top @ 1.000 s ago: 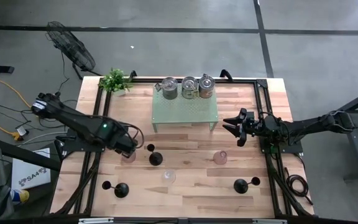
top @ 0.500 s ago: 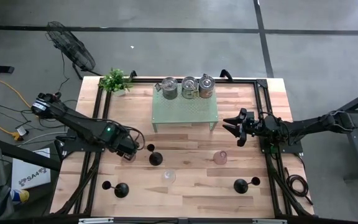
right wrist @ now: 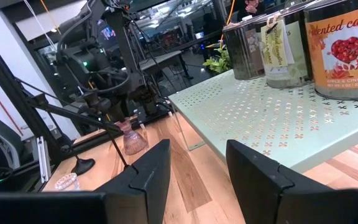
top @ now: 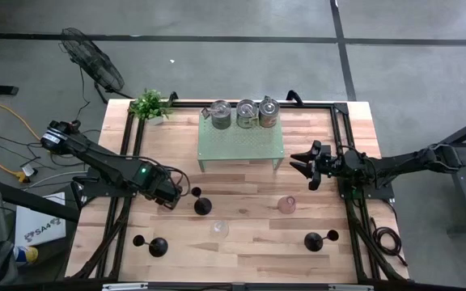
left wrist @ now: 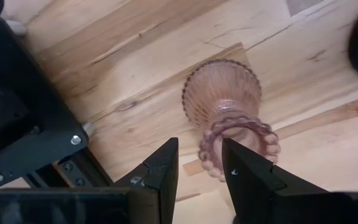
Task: Pick & Place candle stick holders
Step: Put the left pink candle holder on the shelf
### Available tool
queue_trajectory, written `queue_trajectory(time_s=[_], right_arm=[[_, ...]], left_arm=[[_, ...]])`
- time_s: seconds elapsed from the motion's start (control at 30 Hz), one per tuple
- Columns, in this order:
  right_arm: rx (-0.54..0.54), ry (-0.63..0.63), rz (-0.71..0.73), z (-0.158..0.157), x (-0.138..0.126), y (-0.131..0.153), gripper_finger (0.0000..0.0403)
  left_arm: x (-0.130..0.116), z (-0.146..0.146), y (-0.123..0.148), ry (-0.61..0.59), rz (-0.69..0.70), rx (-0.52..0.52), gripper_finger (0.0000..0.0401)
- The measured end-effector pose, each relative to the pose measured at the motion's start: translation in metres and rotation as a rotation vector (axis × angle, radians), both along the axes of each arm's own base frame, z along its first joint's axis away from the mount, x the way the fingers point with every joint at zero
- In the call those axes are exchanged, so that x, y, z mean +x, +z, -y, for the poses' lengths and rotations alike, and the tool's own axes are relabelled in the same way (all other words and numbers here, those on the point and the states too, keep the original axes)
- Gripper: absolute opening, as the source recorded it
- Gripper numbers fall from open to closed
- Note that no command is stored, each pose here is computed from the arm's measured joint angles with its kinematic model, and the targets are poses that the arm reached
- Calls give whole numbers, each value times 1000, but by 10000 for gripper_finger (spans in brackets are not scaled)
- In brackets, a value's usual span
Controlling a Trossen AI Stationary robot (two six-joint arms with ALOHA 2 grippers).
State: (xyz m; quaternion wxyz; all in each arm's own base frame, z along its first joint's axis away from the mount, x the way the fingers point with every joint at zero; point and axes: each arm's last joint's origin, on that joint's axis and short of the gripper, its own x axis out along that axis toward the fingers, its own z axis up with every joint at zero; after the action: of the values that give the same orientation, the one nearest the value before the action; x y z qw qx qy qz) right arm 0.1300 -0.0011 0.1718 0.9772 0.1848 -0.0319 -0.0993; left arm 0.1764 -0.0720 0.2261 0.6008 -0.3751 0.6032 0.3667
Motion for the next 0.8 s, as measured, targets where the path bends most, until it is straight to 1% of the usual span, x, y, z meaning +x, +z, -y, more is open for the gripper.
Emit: queue_trajectory(time_s=[0.23,0.33,0.57,0.8], right_arm=[[0,0,0,0,0,0,148],[0,0,0,0,0,0,148],[0,0,0,0,0,0,148],[0,1,0,0,0,0,148]], left_arm=[[-1,0,-8,8,-4,-7,113],[-1,0,-10,8,1,-14,95],[0,0,-8,8,18,-27,30],[-4,-1,-3,7,42,-42,25]])
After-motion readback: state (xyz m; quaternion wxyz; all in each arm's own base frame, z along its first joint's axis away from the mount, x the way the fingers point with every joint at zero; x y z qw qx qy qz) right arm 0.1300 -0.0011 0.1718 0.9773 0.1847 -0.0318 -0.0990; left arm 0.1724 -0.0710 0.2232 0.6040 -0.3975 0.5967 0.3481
